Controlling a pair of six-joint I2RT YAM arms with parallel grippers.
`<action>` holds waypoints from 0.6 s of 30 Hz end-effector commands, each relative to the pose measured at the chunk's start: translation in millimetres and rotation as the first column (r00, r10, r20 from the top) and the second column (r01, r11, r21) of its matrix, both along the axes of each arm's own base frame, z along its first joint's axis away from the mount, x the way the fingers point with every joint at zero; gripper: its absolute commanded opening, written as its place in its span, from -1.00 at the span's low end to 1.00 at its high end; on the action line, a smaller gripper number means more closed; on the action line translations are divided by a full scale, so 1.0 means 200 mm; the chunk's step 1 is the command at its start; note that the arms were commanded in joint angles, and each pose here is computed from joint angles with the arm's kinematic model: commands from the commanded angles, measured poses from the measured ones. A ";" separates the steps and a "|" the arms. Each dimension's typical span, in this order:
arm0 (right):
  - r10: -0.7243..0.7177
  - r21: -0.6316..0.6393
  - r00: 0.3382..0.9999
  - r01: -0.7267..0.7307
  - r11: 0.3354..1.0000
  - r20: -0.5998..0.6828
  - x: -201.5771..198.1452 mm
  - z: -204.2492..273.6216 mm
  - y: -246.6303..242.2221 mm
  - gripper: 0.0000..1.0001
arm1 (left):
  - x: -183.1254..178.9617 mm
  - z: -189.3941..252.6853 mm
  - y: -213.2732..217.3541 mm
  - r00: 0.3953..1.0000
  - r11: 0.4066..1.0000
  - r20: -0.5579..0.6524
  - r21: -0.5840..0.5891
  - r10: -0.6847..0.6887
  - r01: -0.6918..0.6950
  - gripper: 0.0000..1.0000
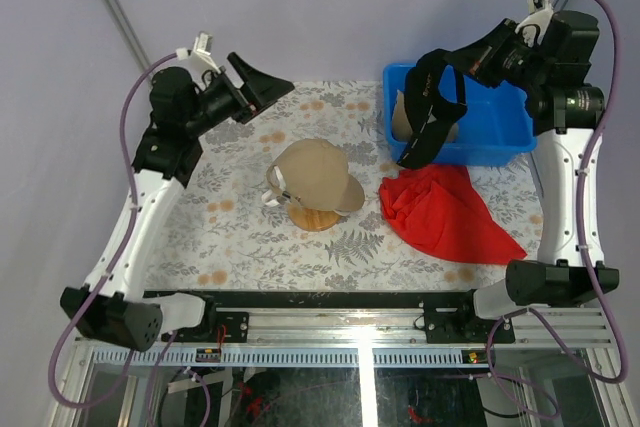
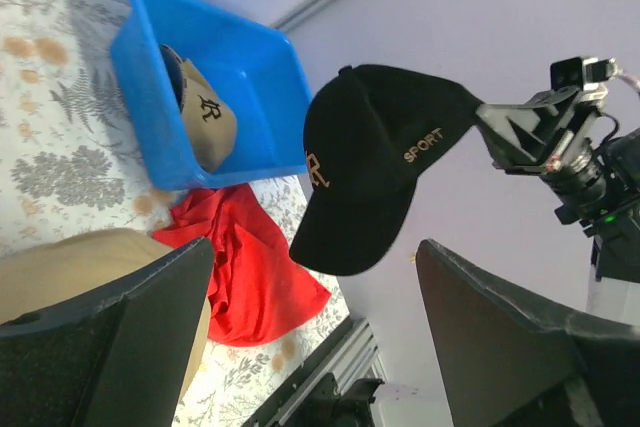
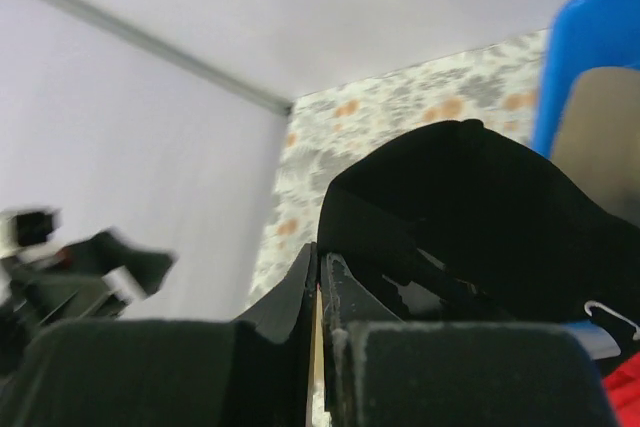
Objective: Stack the hats
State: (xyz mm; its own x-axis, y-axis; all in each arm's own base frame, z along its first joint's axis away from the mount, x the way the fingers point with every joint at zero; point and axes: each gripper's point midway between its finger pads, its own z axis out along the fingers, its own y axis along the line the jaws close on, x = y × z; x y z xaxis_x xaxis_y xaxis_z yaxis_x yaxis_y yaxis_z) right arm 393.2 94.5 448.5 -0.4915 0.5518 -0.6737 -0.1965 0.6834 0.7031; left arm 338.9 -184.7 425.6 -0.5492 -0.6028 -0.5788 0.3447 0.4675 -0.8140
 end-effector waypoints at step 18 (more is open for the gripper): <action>0.549 0.279 0.790 -0.611 0.741 0.272 -0.66 0.39 0.40 -1.00 | -0.15 0.38 -0.62 0.806 0.793 0.240 -0.174 -0.542 0.584 0.99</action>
State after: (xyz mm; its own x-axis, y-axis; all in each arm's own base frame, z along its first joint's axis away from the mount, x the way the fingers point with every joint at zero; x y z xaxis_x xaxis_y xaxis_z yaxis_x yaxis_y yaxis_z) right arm 298.5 165.0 502.5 -0.6983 0.4650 -0.5442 -0.5159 0.2000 0.8330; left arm 332.8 -291.4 467.6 -0.7249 -0.3774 -0.5763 0.5797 0.1176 -0.8063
